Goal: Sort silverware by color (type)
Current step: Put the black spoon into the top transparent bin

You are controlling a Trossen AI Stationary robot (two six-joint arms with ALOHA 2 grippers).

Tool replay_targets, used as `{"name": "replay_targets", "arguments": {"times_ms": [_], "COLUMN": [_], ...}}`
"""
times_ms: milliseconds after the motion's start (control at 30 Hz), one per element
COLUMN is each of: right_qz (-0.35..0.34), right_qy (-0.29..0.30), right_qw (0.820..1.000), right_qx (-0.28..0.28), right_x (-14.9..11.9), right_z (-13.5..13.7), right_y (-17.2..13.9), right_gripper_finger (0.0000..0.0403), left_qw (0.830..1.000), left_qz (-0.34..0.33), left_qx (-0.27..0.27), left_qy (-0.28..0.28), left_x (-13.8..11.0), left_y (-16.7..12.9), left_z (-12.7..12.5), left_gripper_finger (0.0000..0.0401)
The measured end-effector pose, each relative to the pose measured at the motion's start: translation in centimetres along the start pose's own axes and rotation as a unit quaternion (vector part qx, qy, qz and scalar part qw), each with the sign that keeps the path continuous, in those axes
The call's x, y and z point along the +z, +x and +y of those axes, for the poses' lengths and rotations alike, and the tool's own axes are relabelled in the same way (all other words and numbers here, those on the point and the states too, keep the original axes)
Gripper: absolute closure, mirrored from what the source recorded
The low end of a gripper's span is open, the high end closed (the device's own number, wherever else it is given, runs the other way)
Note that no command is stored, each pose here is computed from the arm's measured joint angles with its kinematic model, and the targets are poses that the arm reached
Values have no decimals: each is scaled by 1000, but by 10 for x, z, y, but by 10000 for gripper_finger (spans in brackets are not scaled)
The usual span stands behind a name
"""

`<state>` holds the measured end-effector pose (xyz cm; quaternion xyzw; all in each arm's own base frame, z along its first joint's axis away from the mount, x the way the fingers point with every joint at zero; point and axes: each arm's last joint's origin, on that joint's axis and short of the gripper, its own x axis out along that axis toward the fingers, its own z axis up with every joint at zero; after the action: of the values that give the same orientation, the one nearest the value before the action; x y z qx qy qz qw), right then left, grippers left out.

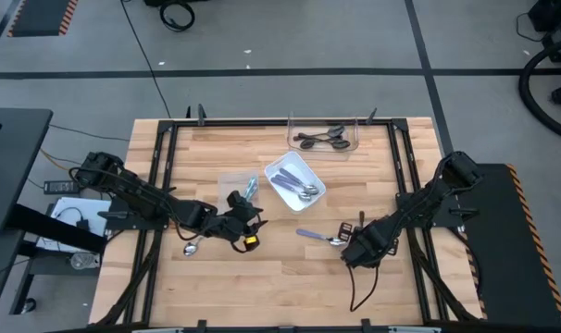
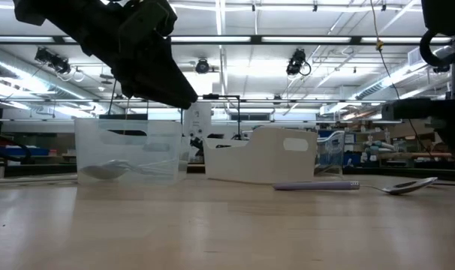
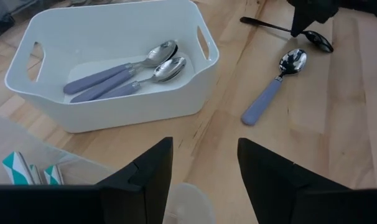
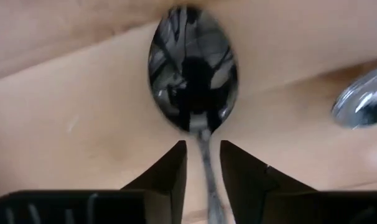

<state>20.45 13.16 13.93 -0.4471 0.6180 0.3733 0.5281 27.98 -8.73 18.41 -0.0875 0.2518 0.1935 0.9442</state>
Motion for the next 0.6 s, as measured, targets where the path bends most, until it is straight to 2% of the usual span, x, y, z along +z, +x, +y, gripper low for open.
{"name": "replay_targets", "arguments": {"times_ms": [200,367,600], "right_qz": [-45,-49,-50], "right_qy": [-10,-27,-14], "right_qw": [999,998,999], "right_qx": [-9,-9,-7], "right_x": [6,5,0], "right_z": [-3,-3,-7], "right_y": [2,4,3], "right_gripper_finger": [348,385,383], "left_qw": [1000,1000,998], "left_qz": [0,1,-7], "left_qx": [-4,-9,-35], "left_qy": [-11,-16,-46], "left_x": [-1,-2,-5], "left_y": [-1,-3,-11], "left_z": [-2,-4,-15], "left_gripper_finger": [213,213,213]}}
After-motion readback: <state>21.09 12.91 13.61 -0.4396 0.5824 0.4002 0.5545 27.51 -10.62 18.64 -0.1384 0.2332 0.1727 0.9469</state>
